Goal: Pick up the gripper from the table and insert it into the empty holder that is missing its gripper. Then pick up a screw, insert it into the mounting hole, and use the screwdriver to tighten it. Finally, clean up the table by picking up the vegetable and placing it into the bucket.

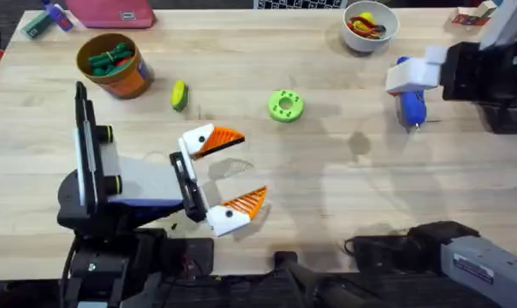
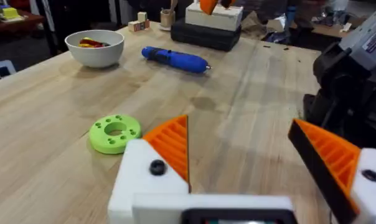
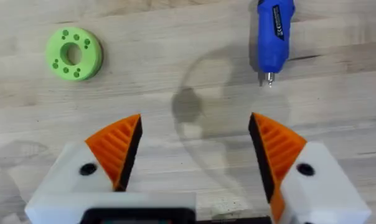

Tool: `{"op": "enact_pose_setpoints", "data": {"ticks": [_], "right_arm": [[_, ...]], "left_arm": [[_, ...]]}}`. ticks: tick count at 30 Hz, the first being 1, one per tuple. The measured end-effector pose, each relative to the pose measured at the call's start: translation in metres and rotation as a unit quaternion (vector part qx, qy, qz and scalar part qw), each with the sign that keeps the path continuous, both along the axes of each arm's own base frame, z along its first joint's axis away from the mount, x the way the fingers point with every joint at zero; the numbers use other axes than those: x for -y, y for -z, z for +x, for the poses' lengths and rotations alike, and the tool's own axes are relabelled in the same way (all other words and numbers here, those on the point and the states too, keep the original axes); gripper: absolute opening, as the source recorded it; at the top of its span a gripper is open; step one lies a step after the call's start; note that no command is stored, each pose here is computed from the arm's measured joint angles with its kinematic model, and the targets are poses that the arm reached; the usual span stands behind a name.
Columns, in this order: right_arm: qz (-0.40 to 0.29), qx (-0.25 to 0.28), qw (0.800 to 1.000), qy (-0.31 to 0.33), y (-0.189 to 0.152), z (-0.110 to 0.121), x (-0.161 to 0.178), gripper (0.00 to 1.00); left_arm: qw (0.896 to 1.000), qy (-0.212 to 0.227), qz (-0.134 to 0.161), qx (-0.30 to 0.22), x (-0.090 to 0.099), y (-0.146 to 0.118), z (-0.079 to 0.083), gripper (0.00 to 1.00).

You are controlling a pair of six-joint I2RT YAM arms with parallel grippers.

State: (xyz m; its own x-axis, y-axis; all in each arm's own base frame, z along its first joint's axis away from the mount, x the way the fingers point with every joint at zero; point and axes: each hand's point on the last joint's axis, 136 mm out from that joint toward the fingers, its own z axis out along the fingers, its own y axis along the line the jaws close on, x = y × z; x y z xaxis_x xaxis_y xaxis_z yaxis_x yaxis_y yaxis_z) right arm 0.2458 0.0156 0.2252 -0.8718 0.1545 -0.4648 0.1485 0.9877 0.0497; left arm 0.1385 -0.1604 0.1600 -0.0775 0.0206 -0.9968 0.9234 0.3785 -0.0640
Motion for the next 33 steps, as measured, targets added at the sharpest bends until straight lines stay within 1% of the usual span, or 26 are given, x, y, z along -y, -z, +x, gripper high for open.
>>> {"op": "enact_pose_setpoints", "data": {"ticks": [12, 13, 14, 17, 19, 20, 26, 29, 33], "right_arm": [[0.001, 0.0, 1.0, -0.001, 0.0, 0.0, 0.0, 0.991], [0.001, 0.0, 1.0, -0.001, 0.0, 0.0, -0.001, 0.991], [0.001, 0.0, 1.0, -0.001, 0.0, 0.0, -0.001, 0.991], [0.001, 0.0, 1.0, -0.001, 0.0, 0.0, -0.001, 0.991], [0.001, -0.002, 1.0, -0.001, 0.0, -0.001, 0.0, 0.991], [0.001, -0.002, 1.0, -0.001, 0.0, -0.001, 0.0, 0.991], [-0.004, -0.006, 1.0, 0.006, 0.003, 0.001, 0.004, 0.991], [-0.015, -0.016, 1.0, 0.013, 0.01, 0.011, 0.012, 0.991], [-0.027, -0.049, 0.998, 0.026, 0.028, 0.026, 0.028, 0.989]], "left_arm": [[1.0, 0.0, 0.0, 0.0, 0.0, 0.0, 0.0, 0.986], [1.0, 0.0, 0.0, 0.0, 0.0, 0.0, 0.0, 0.952], [1.0, 0.001, 0.0, -0.001, 0.0, 0.0, 0.0, 0.848], [1.0, 0.001, 0.0, 0.0, 0.0, 0.0, 0.0, 0.356], [1.0, 0.001, 0.001, 0.002, 0.0, 0.0, 0.0, 0.053], [1.0, 0.001, 0.001, 0.002, 0.0, 0.0, 0.0, 0.02], [1.0, 0.001, 0.001, 0.002, 0.0, 0.0, 0.0, 0.011], [1.0, 0.001, 0.001, 0.002, 0.0, 0.0, 0.0, 0.01], [1.0, 0.001, 0.001, 0.002, 0.0, 0.0, 0.0, 0.01]]}}
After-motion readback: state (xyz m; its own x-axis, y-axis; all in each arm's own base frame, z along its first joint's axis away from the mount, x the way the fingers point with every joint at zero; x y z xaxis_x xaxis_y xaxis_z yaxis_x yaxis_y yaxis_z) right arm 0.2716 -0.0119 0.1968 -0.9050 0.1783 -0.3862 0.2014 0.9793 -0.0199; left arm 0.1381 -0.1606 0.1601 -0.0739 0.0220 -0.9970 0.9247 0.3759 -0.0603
